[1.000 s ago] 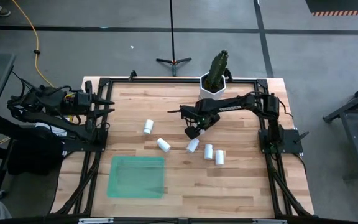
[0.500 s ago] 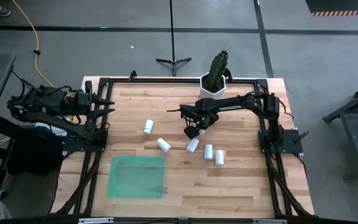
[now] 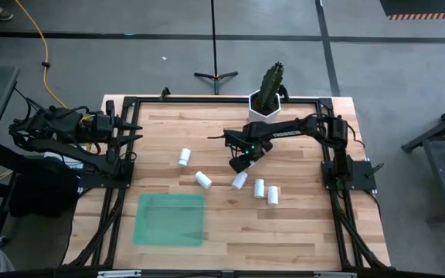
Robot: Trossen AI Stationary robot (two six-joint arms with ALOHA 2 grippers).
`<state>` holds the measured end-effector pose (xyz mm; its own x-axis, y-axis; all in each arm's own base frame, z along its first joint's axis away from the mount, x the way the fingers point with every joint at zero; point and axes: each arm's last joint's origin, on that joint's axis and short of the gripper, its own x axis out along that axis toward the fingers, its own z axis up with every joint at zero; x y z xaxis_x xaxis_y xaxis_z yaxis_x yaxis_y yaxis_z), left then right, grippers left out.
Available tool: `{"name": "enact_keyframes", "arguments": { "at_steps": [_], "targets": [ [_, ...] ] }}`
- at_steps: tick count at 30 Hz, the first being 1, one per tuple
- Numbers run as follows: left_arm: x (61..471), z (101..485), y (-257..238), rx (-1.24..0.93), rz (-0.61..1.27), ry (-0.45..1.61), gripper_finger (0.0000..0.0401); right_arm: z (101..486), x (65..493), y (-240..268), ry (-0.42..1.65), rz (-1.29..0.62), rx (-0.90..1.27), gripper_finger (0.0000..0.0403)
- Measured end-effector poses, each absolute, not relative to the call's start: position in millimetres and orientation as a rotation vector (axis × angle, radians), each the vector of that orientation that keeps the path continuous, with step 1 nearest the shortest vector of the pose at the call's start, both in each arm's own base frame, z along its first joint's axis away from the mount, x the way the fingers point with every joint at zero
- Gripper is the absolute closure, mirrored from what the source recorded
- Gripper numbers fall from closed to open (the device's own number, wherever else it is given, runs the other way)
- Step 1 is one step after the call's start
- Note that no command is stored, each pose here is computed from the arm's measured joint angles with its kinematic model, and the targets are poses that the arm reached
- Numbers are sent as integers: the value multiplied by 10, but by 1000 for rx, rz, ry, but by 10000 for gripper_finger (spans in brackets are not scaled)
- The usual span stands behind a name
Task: Pick and place pill bottles into a basket
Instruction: Put the white pill bottle into the green bin
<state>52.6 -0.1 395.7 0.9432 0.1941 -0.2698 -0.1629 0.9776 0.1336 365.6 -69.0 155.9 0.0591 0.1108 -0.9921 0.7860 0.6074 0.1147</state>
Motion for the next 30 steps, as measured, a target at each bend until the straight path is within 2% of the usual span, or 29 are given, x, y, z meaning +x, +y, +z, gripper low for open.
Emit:
{"name": "enact_keyframes", "arguments": {
  "at_steps": [19,30],
  "targets": [
    [526,3957,-1,110,182,286,254,1596,3642,-685,1475,-612,819,266],
    [526,3957,-1,110,182,286,254,2184,3783,-706,1490,-530,772,266]
  ]
}}
